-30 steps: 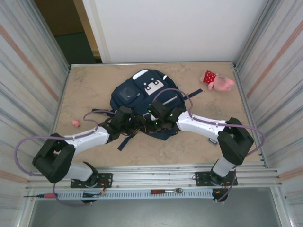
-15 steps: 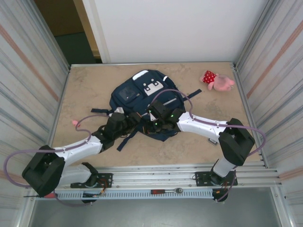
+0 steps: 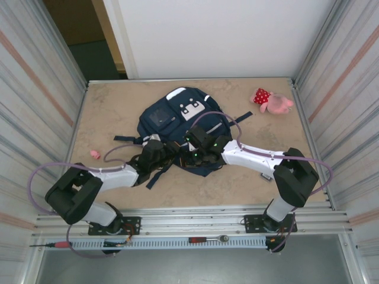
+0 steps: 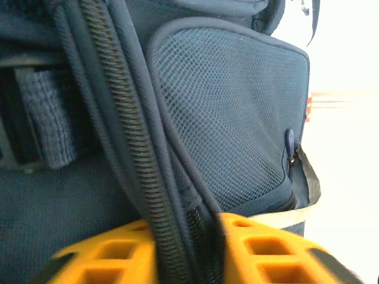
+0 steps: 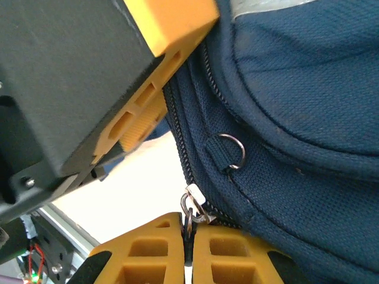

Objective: Pack books, pencil case, and school supplies into a backpack

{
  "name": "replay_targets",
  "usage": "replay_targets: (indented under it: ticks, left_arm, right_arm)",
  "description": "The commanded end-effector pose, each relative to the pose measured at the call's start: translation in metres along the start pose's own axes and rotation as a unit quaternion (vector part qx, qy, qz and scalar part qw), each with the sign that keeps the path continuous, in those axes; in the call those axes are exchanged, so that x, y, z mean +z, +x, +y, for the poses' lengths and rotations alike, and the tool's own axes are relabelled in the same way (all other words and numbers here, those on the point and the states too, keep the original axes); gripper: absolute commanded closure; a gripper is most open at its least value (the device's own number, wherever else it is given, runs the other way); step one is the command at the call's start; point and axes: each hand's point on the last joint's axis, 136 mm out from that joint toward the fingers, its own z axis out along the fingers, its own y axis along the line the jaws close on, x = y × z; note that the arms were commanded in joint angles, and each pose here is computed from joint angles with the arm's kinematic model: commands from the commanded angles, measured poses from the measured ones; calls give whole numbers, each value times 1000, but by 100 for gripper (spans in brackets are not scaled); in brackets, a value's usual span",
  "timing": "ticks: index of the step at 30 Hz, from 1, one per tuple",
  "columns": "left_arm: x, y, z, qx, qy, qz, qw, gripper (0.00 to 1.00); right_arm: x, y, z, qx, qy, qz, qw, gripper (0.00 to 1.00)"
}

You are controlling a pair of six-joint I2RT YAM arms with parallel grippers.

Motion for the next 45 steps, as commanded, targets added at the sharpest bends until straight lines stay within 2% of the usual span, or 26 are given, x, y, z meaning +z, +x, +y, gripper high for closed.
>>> replay_targets:
  ticks: [1, 2, 3, 8, 16, 18, 21, 27, 30, 33, 35, 39, 45]
  left_arm:
    - [0, -12, 5, 0, -28, -20, 999, 91]
    - [-5, -16, 11, 5, -45, -18, 999, 98]
    - [-9, -18, 15, 13, -56, -16, 998, 100]
    - [-40, -34, 45, 45, -120, 15, 992, 100]
    - [-73, -58, 55, 85, -145, 47, 985, 100]
    - [-78, -68, 52, 93, -144, 42, 984, 100]
    - [-81, -87, 36, 103, -126, 29, 986, 92]
    - [-67, -127, 10, 115, -115, 16, 986, 91]
    - [-58, -138, 4, 118, -119, 15, 986, 80]
    - [-58, -135, -2, 111, -113, 30, 987, 67]
    - [-67, -125, -2, 100, -114, 38, 988, 64]
    - [-97, -87, 8, 81, -132, 39, 987, 54]
    - [-109, -34, 21, 37, -121, 52, 991, 49]
  right_arm:
    - [-26, 5, 10, -9, -24, 5, 1000, 100]
    - [-29, 6, 3, -5, -18, 11, 1000, 100]
    - [-32, 8, -4, -5, -11, 21, 1000, 100]
    - [-55, 20, -56, 1, 60, 56, 997, 100]
    - [-67, 5, -79, 0, 65, 50, 997, 100]
    - [-64, 1, -71, -10, 53, 50, 997, 100]
    - [-55, 2, -41, -30, 11, 47, 998, 100]
    - [-27, 17, 24, -43, -57, 42, 997, 100]
    - [-16, 19, 40, -42, -68, 37, 996, 100]
    - [-8, 14, 46, -44, -64, 37, 996, 100]
    - [-6, 10, 49, -49, -65, 34, 996, 100]
    - [-2, 6, 53, -56, -66, 34, 996, 100]
    - [2, 6, 56, -63, -70, 39, 995, 100]
